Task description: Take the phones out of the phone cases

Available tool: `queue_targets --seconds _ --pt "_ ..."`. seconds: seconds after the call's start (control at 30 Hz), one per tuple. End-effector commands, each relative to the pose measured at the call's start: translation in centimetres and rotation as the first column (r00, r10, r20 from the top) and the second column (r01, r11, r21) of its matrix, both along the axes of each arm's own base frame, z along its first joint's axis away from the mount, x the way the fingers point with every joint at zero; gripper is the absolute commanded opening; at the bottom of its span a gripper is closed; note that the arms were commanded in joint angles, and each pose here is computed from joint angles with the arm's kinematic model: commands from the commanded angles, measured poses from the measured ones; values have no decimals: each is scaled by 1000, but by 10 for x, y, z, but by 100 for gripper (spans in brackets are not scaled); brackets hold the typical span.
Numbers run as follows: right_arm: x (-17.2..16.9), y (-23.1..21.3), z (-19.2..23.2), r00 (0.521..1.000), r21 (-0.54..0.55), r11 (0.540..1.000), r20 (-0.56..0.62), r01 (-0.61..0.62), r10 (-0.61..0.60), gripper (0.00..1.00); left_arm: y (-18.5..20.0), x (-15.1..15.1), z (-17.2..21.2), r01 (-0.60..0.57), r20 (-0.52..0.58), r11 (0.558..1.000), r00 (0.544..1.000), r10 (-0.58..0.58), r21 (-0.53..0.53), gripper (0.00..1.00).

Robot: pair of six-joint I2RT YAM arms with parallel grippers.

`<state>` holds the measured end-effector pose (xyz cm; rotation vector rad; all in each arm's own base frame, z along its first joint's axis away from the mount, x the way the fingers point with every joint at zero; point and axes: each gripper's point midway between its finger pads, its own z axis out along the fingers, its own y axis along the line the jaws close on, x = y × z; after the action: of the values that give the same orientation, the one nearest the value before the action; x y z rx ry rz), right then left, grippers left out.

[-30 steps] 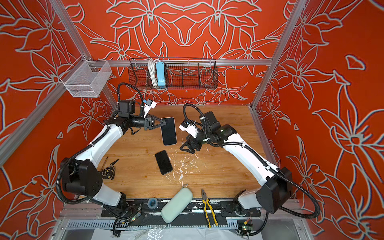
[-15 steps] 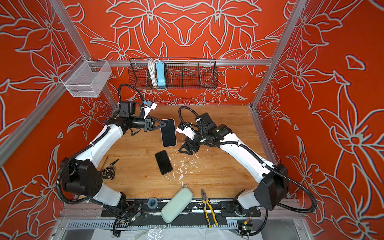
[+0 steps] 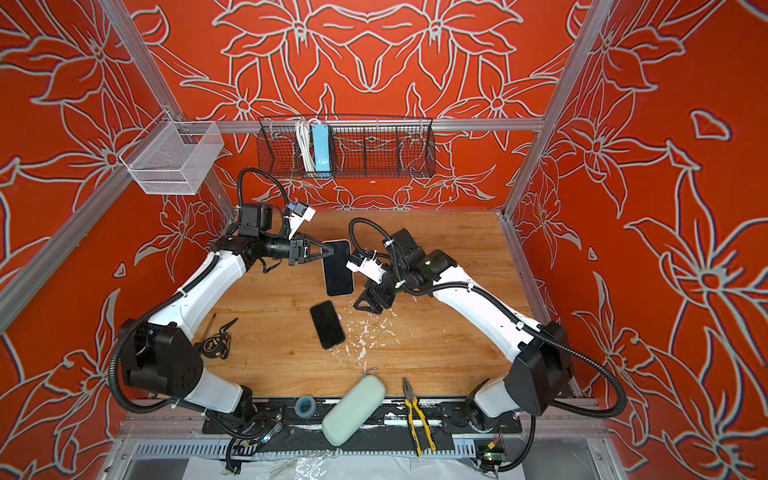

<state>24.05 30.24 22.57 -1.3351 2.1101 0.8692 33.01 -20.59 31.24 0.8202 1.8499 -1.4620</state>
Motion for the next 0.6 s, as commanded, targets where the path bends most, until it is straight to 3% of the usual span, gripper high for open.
queue_targets --seconds 0.0,0.57 --pt "-4 8 12 998 26 998 33 -59 58 76 -4 -18 15 67 43 997 997 -65 -45 0" --pt "-14 17 6 994 13 994 12 -104 104 73 -16 -38 17 118 66 992 991 -115 -48 0"
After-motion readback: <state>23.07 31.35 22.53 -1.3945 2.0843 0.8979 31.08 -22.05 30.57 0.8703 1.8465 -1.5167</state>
